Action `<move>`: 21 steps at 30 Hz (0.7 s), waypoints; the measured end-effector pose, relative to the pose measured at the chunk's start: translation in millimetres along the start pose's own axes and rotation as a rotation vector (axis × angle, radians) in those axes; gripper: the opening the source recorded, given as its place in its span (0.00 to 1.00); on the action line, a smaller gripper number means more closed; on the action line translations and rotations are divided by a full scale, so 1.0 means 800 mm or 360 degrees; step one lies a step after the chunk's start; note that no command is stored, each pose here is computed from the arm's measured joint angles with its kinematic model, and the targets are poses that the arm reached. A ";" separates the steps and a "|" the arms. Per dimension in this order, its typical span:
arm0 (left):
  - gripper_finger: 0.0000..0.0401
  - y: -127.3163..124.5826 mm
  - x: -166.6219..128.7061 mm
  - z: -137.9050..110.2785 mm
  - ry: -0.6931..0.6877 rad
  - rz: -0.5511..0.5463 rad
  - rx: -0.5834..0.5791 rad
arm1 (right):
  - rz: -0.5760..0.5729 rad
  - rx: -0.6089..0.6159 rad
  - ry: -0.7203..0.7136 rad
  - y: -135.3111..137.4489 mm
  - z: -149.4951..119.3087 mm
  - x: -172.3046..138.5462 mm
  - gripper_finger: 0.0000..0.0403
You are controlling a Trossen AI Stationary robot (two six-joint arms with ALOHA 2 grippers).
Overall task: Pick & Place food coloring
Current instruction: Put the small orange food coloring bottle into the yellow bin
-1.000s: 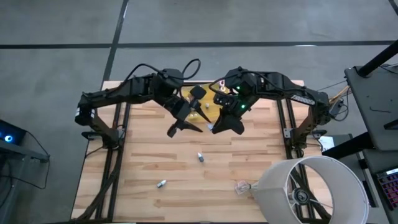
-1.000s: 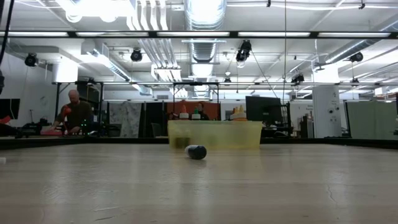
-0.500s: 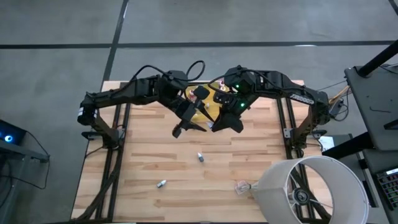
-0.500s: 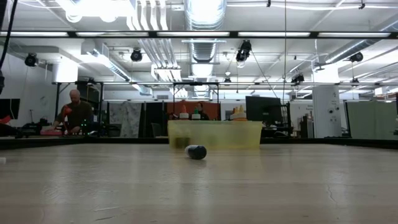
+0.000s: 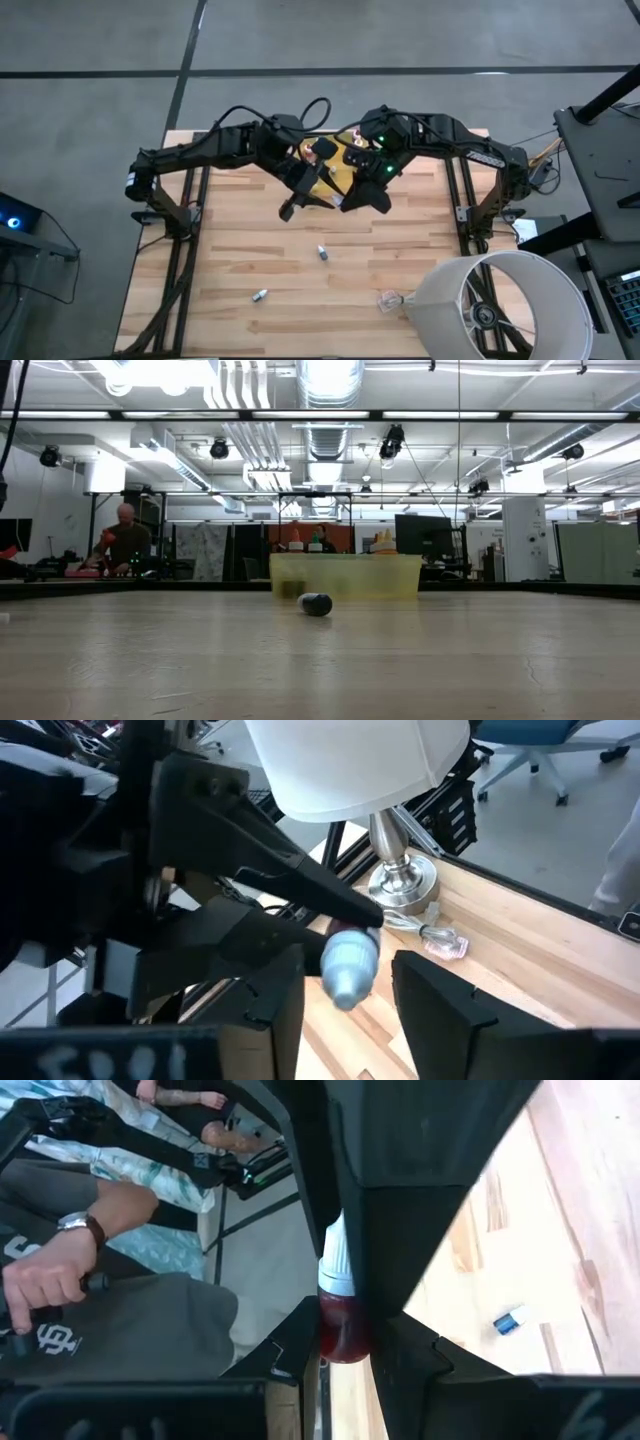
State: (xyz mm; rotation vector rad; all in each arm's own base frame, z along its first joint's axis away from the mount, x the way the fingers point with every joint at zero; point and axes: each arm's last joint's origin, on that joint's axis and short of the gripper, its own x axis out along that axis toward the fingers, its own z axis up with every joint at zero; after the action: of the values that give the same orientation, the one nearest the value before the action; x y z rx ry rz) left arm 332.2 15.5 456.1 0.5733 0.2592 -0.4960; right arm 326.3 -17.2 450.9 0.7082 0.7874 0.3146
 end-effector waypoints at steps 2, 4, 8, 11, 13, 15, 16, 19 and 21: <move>0.29 0.000 0.000 0.000 0.0001 -0.0002 0.0000 | -0.0001 0.0002 -0.0002 -0.001 0.000 0.000 0.16; 0.26 0.000 0.000 0.000 0.0000 -0.0001 0.0000 | -0.0002 0.0003 -0.0003 -0.001 0.000 -0.001 0.16; 0.23 0.000 0.000 0.000 0.0000 -0.0002 -0.0001 | -0.0003 0.0003 -0.0001 -0.001 0.000 -0.001 0.16; 0.22 -0.001 0.000 0.001 -0.0002 -0.0003 0.0000 | -0.0003 0.0004 0.0000 -0.001 0.000 -0.001 0.16; 0.22 -0.001 0.001 0.001 -0.0003 -0.0006 0.0000 | -0.0004 0.0005 0.0000 -0.001 0.000 -0.001 0.16; 0.22 -0.001 0.001 0.001 -0.0004 -0.0006 0.0001 | -0.0004 0.0005 0.0000 -0.001 0.000 -0.001 0.16; 0.22 -0.001 0.001 0.001 -0.0006 -0.0007 0.0001 | -0.0004 0.0005 0.0000 -0.001 0.000 -0.001 0.16; 0.22 -0.002 0.001 0.002 -0.0007 -0.0009 0.0001 | -0.0004 0.0000 0.0000 -0.001 0.000 -0.001 0.16; 0.22 -0.002 0.001 0.002 -0.0008 -0.0011 0.0002 | -0.0003 -0.0006 0.0000 -0.001 0.000 -0.001 0.16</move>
State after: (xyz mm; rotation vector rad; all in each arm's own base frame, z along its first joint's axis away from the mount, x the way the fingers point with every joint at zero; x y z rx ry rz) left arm 332.4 12.9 456.2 0.5722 0.2560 -0.5042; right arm 326.1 -17.9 450.8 0.7038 0.7876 0.3141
